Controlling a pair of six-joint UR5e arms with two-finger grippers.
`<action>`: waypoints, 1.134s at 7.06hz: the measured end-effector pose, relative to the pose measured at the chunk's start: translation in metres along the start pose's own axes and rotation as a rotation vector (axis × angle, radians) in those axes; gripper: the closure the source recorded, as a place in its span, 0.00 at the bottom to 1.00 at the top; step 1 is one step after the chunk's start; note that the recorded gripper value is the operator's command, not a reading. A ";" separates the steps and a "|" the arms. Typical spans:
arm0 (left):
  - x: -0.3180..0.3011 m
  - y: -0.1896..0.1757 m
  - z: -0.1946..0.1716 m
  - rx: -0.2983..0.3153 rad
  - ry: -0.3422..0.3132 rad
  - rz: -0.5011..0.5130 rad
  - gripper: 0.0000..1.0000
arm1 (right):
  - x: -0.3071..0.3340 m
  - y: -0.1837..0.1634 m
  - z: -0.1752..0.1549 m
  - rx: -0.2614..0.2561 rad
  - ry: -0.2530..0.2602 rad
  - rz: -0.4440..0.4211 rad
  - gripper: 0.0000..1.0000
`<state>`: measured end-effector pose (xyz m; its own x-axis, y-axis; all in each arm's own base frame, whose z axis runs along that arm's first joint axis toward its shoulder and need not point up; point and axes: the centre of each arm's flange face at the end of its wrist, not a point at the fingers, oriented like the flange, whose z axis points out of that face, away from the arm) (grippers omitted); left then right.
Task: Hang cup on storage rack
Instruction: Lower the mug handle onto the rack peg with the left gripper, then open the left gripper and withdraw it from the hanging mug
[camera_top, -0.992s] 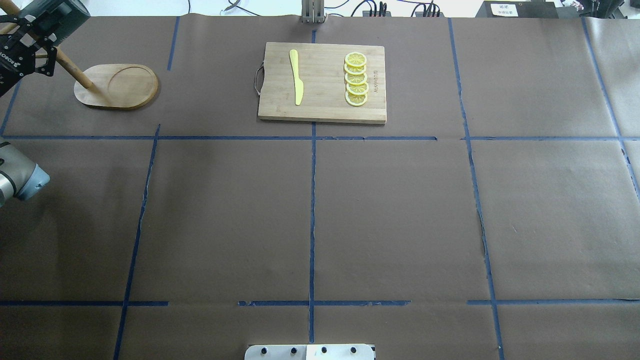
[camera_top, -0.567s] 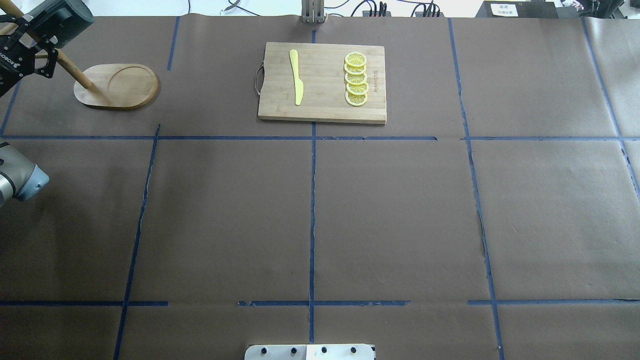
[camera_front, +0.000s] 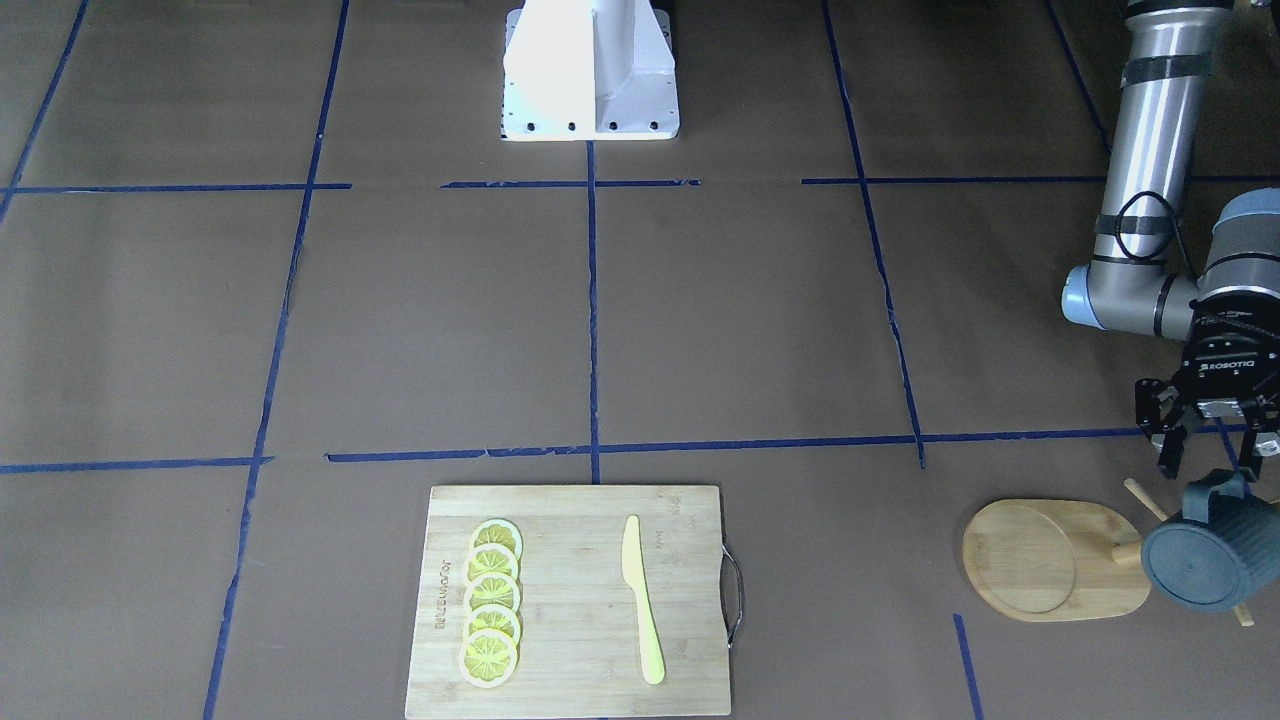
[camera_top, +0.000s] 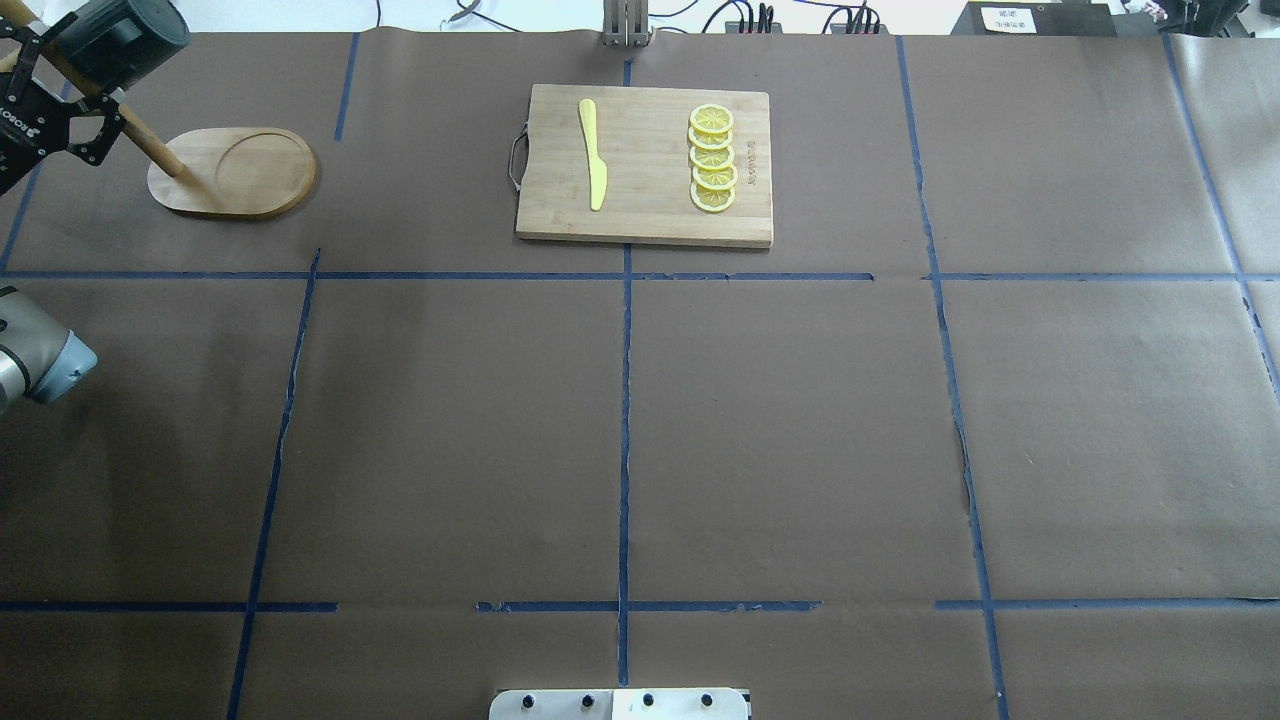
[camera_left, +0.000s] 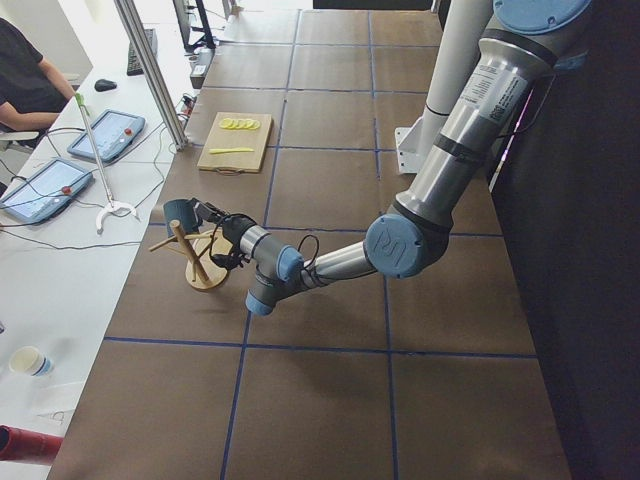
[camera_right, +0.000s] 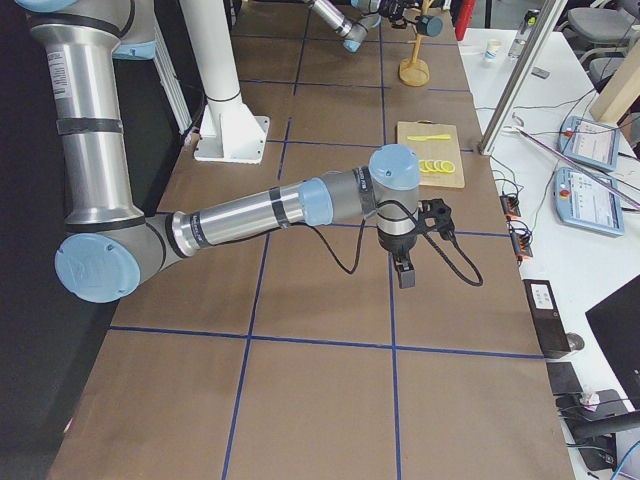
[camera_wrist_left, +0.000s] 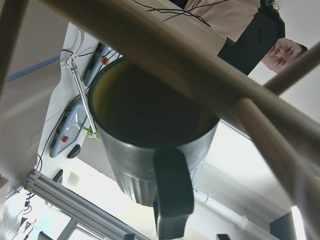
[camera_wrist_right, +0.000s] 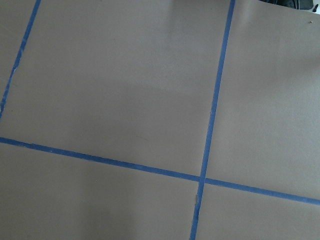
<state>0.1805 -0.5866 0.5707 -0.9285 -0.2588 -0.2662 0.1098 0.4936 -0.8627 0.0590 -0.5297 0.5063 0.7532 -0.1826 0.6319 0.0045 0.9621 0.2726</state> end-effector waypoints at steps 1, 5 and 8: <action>0.003 -0.001 -0.001 0.002 0.003 0.003 0.00 | 0.000 0.000 0.000 0.000 0.000 0.000 0.00; 0.028 0.016 -0.027 -0.061 0.006 0.009 0.00 | 0.001 0.001 -0.001 0.001 0.000 0.003 0.00; 0.046 0.038 -0.085 -0.083 -0.023 0.017 0.00 | 0.004 0.005 0.001 -0.004 0.000 0.010 0.00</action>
<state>0.1119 -0.5098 0.5624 -0.9181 -0.2686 -0.2915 0.0950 0.5649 -0.8196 0.0611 -0.5257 0.5112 0.7530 -0.1735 0.6347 0.0003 0.9647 0.2633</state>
